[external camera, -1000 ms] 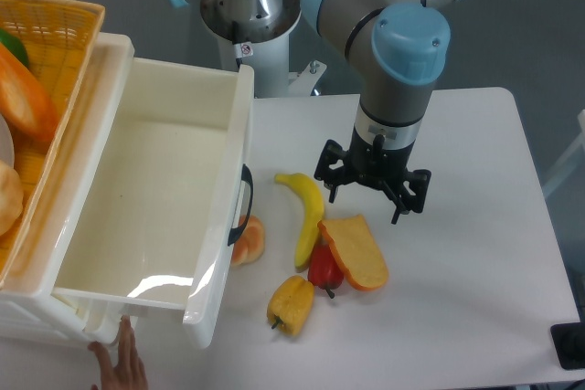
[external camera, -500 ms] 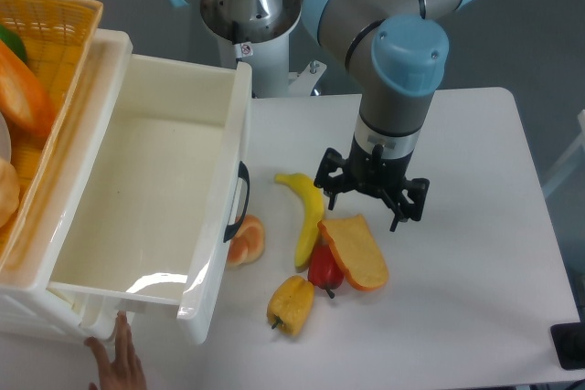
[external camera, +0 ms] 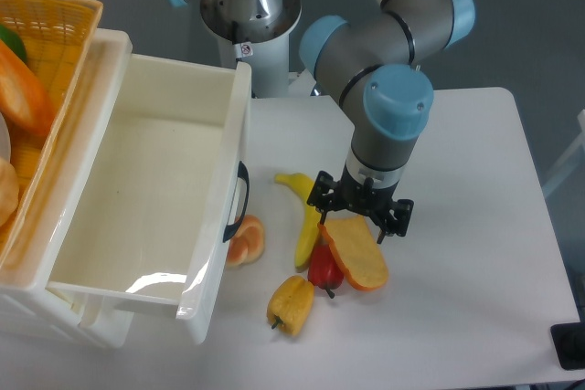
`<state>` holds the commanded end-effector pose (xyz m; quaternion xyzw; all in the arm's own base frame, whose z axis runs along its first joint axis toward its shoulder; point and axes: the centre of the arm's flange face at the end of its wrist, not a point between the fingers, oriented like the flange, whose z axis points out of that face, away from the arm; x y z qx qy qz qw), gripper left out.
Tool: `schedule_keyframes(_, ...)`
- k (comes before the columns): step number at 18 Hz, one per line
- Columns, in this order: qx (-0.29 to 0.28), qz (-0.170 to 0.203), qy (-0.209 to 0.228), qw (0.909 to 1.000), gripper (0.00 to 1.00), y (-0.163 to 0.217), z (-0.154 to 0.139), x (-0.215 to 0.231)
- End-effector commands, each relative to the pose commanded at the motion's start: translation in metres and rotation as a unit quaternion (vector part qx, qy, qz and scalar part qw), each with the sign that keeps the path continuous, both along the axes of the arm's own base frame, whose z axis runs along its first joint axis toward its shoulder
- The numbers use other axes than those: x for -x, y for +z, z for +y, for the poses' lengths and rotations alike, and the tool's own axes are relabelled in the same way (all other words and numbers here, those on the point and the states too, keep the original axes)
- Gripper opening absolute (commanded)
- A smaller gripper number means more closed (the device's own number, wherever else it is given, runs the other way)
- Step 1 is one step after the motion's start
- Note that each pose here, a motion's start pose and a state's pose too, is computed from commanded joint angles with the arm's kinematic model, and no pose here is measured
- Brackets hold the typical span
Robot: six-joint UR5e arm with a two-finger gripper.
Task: Pick up the bread slice
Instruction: 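Lower the gripper onto the bread slice and close on it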
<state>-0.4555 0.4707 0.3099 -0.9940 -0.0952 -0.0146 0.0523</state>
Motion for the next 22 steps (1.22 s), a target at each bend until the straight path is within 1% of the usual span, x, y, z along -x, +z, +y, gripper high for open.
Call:
schedule_keyframes(2,0.025,0.0,0.014,0.9996,1.0,-0.013,-0.004,-0.002)
schedule_keyframes(4,0.048,-0.007,0.016,0.9987,1.0,-0.03,-0.012,-0.009)
schedule_keyframes(6,0.048,-0.009,0.018,0.9987,1.0,-0.031,-0.012,-0.009)
schedule_keyframes(8,0.057,-0.022,0.025,0.9978,1.0,-0.047,-0.01,-0.013)
schedule_keyframes(10,0.064,-0.03,0.032,0.997,1.0,-0.061,0.0,-0.022)
schedule_keyframes(14,0.073,-0.039,0.025,0.9962,1.0,-0.076,0.012,-0.033)
schedule_keyframes(22,0.078,-0.044,0.02,0.9958,1.0,-0.086,0.014,-0.035)
